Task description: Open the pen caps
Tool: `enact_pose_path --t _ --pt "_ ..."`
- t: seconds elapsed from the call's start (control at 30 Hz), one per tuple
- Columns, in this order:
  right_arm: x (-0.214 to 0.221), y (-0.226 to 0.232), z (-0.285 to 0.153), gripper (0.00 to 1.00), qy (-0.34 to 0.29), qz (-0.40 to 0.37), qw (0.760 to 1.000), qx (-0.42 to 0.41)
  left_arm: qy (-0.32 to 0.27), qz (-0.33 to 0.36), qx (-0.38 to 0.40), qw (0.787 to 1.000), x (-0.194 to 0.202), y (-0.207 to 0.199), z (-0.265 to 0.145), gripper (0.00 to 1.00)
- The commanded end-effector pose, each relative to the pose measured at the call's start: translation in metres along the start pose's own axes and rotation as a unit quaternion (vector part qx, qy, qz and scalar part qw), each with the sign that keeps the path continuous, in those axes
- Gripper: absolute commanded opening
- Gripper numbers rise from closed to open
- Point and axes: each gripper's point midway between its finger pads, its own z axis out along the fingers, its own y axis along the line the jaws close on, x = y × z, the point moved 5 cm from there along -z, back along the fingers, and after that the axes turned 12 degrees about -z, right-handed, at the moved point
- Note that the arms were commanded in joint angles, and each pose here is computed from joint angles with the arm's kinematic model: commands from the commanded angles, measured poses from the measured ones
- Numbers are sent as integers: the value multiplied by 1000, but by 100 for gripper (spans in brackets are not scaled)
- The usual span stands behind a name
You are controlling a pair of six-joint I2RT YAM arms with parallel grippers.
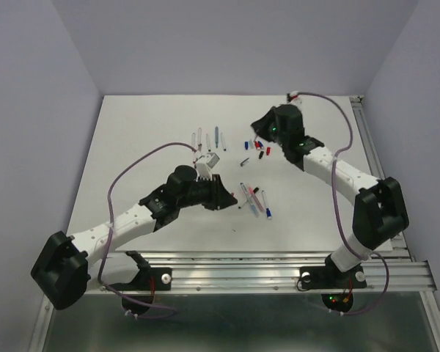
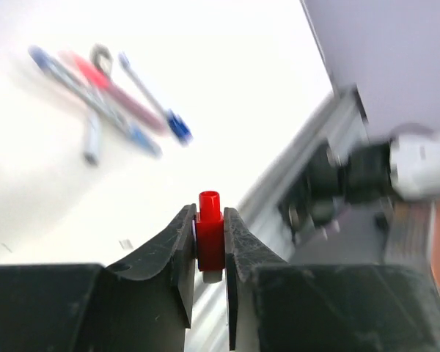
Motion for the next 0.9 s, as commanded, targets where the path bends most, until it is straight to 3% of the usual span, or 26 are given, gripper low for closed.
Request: enact_pose_path --t 0.0,0.17,0.27,0.37,0.43,0.47,0.5,0.53,0.67,0.77,0.8,0.87 --pt "-146 -116 4 1 -201 5 963 180 92 -27 26 995 42 -6 -23 0" --pt "-155 -134 6 1 -193 4 964 184 85 -21 22 996 38 -10 -22 0" --pt "-128 -139 -2 1 -166 -2 972 169 53 -20 -53 997 21 4 -7 0" --pt "-117 -130 -25 1 -162 4 977 138 22 -17 -89 996 -15 3 8 0" --pt "-86 -139 -34 1 -132 9 982 138 8 -18 -136 991 -34 22 29 0" --pt "-76 -141 -39 1 -122 15 983 134 -16 -15 -133 991 -58 12 37 0" --pt "-76 -136 -53 1 -129 17 983 126 -16 -25 -163 986 -69 32 50 0" --pt "-56 -144 -57 1 -105 19 986 132 -31 -19 -155 987 -91 22 58 0" --pt "-39 -141 -83 4 -82 14 989 121 -6 -19 -213 977 -119 63 103 0" --pt "-28 -141 -92 7 -52 6 992 116 3 17 -215 976 -149 54 126 0" --pt "-26 -140 -96 8 -45 2 992 116 36 9 -242 970 -139 74 139 0" --pt "-26 -141 -100 8 -43 -4 991 124 28 22 -239 970 -158 65 150 0"
